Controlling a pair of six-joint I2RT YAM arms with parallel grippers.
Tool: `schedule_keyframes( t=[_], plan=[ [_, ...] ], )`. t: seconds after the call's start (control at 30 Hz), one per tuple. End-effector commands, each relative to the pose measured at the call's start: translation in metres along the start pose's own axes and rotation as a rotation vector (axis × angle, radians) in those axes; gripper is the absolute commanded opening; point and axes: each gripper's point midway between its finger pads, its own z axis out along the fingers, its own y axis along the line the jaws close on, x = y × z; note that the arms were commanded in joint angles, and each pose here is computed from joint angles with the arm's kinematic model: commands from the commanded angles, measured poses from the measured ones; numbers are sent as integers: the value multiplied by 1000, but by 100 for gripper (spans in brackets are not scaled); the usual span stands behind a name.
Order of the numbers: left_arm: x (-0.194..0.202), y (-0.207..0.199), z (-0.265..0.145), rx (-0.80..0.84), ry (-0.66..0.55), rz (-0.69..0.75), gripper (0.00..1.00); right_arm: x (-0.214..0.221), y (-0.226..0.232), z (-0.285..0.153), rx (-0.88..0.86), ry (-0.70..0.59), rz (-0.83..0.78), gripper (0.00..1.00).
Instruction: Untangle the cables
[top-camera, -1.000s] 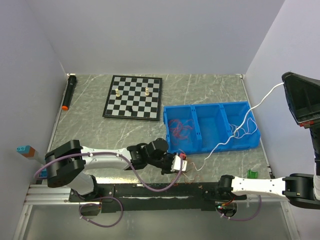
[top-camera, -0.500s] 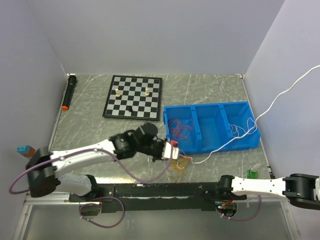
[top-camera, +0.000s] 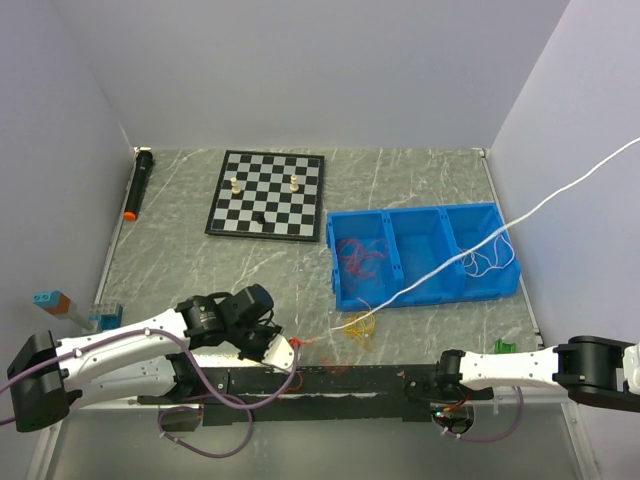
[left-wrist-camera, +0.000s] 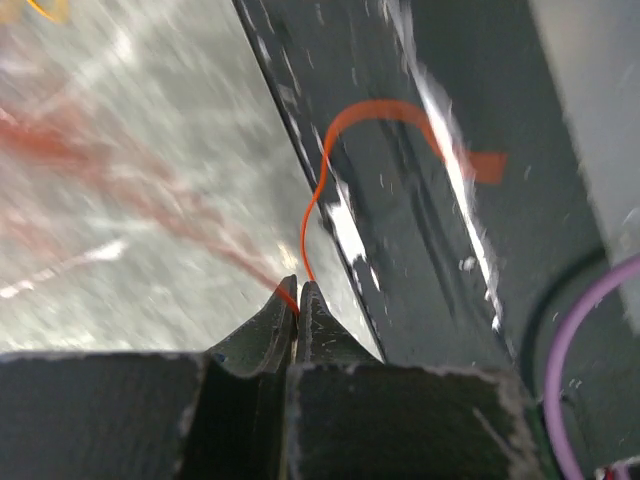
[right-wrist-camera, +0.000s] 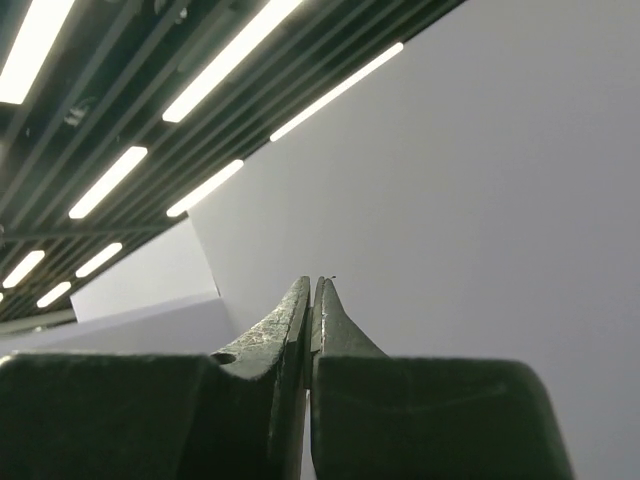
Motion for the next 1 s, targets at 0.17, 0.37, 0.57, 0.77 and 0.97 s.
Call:
schedule_keyframes(
  t=[0.17, 0.37, 0.57, 0.77, 0.97],
  plan=[
    [56, -3, 6, -26, 174, 72, 1, -47, -11, -3, -5, -120, 76, 0],
    [58, -2, 4, -55, 172, 59, 1, -51, -5, 2, -22, -139, 81, 0],
    [46, 8, 0, -102, 131, 23, 1, -42, 5, 7, -41, -129, 82, 0],
    [-37, 52, -43, -195, -51, 12, 1, -16, 14, 11, -47, -86, 30, 0],
    [-117, 75, -106, -235, -193, 80, 1, -2, 30, 22, -76, -90, -42, 0]
  ],
)
